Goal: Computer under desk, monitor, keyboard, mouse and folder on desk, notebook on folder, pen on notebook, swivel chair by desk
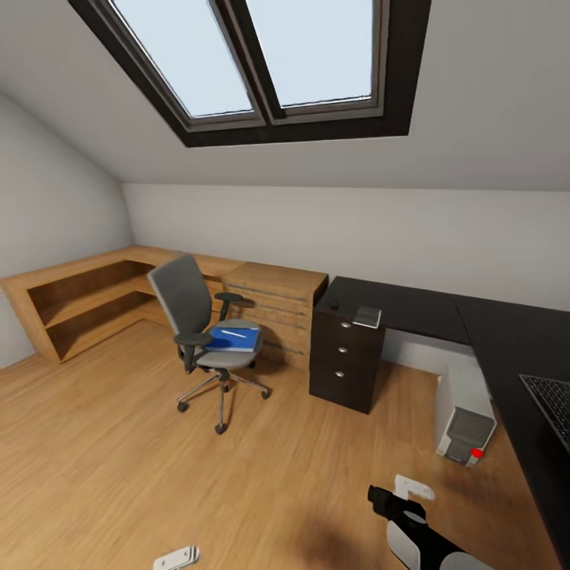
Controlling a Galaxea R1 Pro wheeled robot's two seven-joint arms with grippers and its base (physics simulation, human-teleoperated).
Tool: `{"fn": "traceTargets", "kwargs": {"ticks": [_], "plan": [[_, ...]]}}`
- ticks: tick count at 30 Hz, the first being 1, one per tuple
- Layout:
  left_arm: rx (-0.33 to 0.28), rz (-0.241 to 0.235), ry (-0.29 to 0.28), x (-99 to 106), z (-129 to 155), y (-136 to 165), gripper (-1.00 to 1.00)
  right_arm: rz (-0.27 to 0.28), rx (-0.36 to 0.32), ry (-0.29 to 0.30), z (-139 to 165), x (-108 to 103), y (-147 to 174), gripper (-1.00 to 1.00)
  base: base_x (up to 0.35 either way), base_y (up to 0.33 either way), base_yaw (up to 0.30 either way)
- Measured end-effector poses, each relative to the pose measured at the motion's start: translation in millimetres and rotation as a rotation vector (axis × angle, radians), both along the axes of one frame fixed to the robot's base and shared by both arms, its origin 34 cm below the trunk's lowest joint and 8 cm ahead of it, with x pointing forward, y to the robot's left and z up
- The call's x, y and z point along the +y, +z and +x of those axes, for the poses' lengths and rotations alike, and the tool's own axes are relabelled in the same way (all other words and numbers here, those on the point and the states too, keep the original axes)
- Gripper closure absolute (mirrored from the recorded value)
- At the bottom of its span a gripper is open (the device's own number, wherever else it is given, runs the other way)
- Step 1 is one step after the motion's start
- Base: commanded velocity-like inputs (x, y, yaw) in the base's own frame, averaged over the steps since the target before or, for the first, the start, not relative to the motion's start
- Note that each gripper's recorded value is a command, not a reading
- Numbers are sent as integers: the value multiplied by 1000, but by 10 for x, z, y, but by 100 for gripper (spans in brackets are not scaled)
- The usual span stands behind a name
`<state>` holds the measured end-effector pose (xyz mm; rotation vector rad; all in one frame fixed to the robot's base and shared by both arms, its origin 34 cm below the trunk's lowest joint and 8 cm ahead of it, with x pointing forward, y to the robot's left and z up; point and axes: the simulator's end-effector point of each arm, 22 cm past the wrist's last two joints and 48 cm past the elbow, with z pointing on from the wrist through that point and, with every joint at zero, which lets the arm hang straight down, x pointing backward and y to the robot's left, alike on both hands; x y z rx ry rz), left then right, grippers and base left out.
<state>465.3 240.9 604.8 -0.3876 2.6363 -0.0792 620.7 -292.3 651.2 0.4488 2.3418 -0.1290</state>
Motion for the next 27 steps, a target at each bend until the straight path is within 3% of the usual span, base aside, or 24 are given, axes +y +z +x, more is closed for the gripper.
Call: {"fn": "traceTargets", "kwargs": {"ticks": [6, 13, 22, 24, 27], "plan": [[0, -1, 0, -4, 0, -1, -100, -16, -31, -17, -16, -47, 8, -100, 28, 306, 50], [3, 0, 0, -6, -13, -7, -100, -26, -62, -28, 1, -80, 45, -100, 162, 261, 218], [-18, 15, 25, -56, -98, -112, -100, -31, -63, -32, -4, -114, 44, -100, 315, 37, 54], [-36, 60, -18, -30, -75, -103, -100, -31, -63, -32, -6, -118, 43, -100, 332, -73, 1], [-34, 68, -25, -21, -92, -117, -100, -32, -62, -33, -13, -123, 38, -100, 332, -78, 1]]}}
